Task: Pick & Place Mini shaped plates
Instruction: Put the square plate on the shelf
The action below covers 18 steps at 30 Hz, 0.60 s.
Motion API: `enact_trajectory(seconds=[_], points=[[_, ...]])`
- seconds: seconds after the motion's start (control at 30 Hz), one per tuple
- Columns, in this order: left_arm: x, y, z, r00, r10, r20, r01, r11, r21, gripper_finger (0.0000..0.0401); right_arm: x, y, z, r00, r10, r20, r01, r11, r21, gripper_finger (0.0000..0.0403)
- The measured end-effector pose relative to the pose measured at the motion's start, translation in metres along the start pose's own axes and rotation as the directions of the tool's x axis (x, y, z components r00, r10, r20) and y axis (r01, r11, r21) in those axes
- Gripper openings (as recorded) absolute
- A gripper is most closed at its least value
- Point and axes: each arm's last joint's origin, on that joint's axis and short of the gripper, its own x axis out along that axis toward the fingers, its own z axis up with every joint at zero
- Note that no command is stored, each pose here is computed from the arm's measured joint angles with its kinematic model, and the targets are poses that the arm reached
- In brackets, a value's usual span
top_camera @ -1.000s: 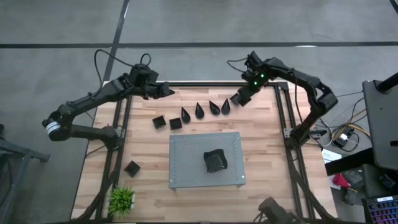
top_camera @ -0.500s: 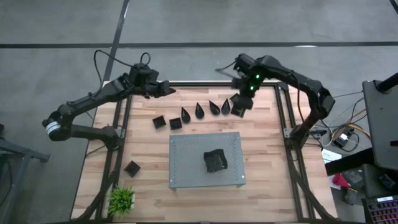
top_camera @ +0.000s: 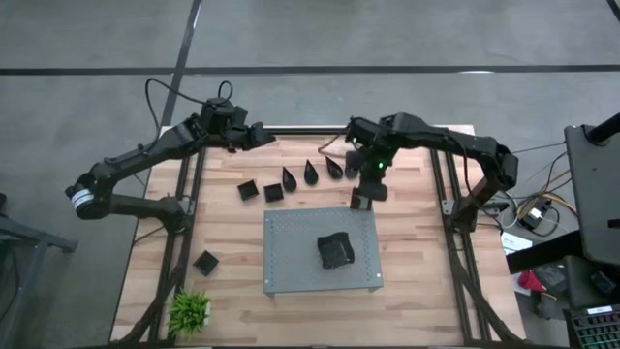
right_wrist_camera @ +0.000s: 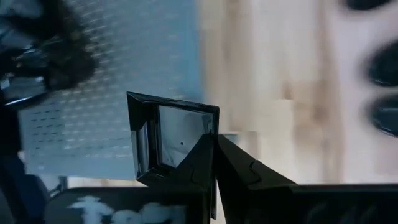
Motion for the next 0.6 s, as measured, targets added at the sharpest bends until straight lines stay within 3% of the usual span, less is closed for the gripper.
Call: enact_trajectory(seconds=[0.27,0.6], points=[[0.000,-0.001,0.000,1.000,-0.018,-0.012,0.018,0.999,0.030,0.0138,0.025,0.025,0.006,0.997,0.027,-0.070,-0.027,1.000,0.002,0.0008],[0.000,-0.002,-0.001,0.999,-0.037,-0.036,0.039,0.998,0.043,0.0138,0.039,0.025,0.010,0.994,0.029,-0.107,-0.030,1.000,-0.002,0.0008]])
